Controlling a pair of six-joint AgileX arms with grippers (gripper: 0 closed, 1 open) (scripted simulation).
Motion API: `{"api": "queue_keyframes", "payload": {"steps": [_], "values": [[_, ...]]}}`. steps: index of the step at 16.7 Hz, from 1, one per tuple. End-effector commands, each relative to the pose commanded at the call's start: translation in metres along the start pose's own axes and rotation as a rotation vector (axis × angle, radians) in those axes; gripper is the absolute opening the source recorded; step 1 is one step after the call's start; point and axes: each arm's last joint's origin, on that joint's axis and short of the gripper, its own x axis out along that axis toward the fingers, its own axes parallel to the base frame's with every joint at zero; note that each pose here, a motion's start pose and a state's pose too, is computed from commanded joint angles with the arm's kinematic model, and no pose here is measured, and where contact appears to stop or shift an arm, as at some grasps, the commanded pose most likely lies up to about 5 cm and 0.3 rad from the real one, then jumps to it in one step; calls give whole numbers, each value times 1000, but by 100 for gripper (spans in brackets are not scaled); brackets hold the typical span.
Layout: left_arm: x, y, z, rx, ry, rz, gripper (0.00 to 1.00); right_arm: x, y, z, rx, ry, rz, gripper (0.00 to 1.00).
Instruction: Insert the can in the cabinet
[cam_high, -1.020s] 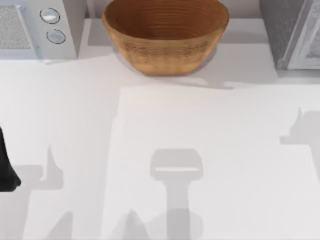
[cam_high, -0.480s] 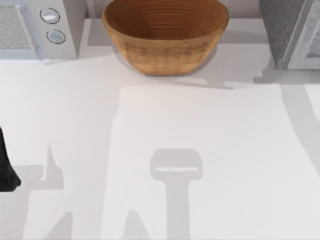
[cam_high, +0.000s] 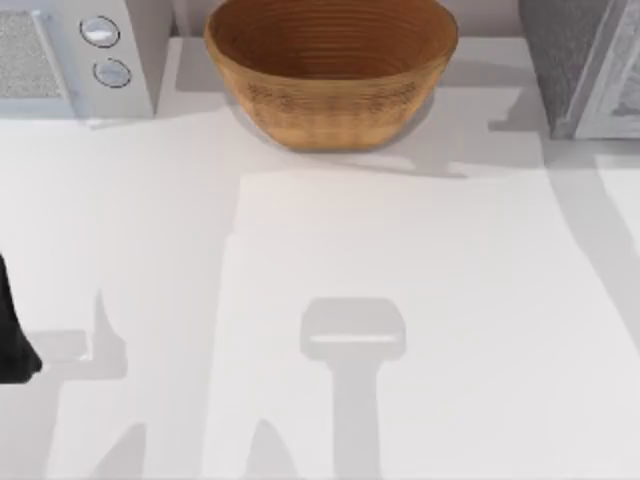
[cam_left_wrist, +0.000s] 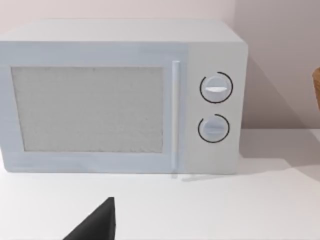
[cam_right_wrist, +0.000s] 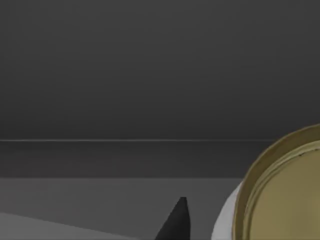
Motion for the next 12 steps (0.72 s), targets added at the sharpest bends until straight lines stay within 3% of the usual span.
{"api": "queue_keyframes", "payload": {"steps": [6,12], "values": [[0,0,0,0,0,0,100,7,-1,2,2,5,-5,0],[0,0,0,0,0,0,100,61,4,23,6,11,1,0]]}}
